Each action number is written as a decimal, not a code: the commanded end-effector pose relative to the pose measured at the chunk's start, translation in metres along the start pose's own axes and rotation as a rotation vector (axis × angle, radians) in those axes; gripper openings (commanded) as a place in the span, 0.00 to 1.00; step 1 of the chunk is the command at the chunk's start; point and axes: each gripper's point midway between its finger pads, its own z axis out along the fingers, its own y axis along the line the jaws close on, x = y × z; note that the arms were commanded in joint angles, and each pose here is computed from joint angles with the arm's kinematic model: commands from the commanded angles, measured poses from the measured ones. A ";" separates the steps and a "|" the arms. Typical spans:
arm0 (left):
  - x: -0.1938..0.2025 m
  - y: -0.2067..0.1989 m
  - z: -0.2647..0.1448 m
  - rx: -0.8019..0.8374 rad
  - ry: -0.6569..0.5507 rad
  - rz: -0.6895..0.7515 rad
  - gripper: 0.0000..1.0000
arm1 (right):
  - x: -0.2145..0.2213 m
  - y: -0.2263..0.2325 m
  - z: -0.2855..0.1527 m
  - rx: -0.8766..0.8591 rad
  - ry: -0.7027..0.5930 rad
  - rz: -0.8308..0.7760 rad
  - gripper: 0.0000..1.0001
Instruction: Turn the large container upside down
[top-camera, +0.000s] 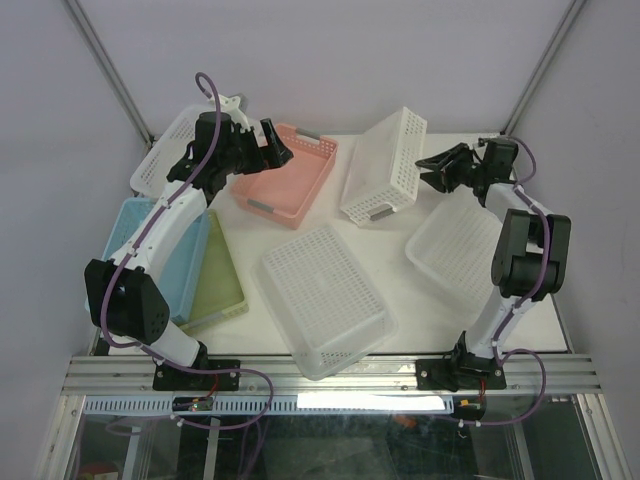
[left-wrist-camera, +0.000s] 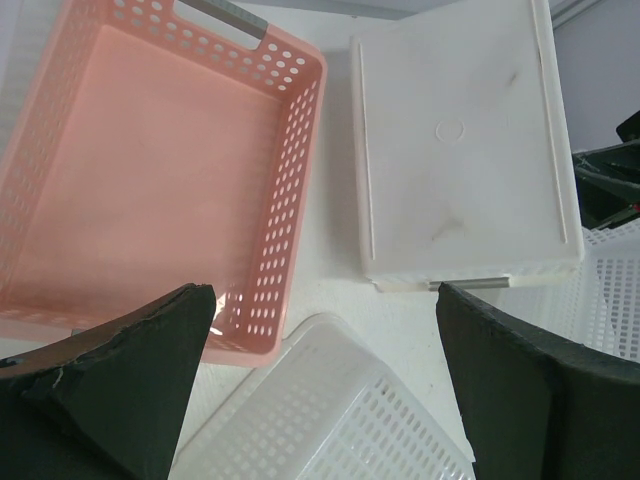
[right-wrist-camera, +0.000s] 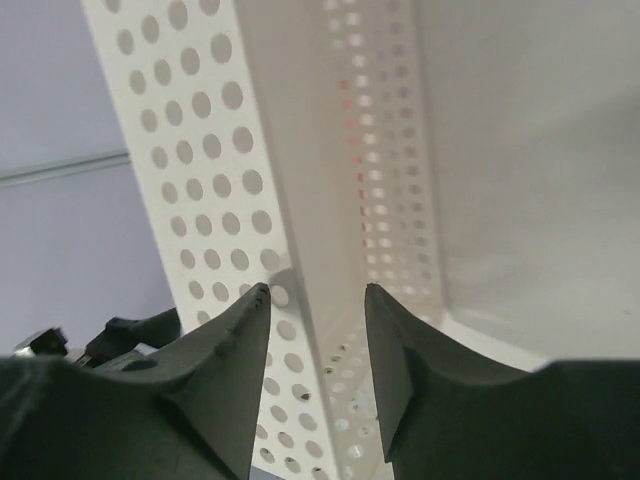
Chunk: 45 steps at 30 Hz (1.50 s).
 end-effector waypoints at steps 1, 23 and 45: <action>-0.014 -0.021 -0.013 0.065 -0.050 0.008 0.99 | 0.004 -0.013 -0.010 0.140 -0.023 -0.060 0.47; -0.001 -0.042 -0.007 0.094 -0.027 0.029 0.99 | -0.041 -0.016 -0.128 0.856 -0.481 -0.481 0.92; 0.004 -0.045 -0.012 0.093 -0.029 0.049 0.99 | 0.009 -0.054 -0.071 0.792 -0.210 -0.410 0.08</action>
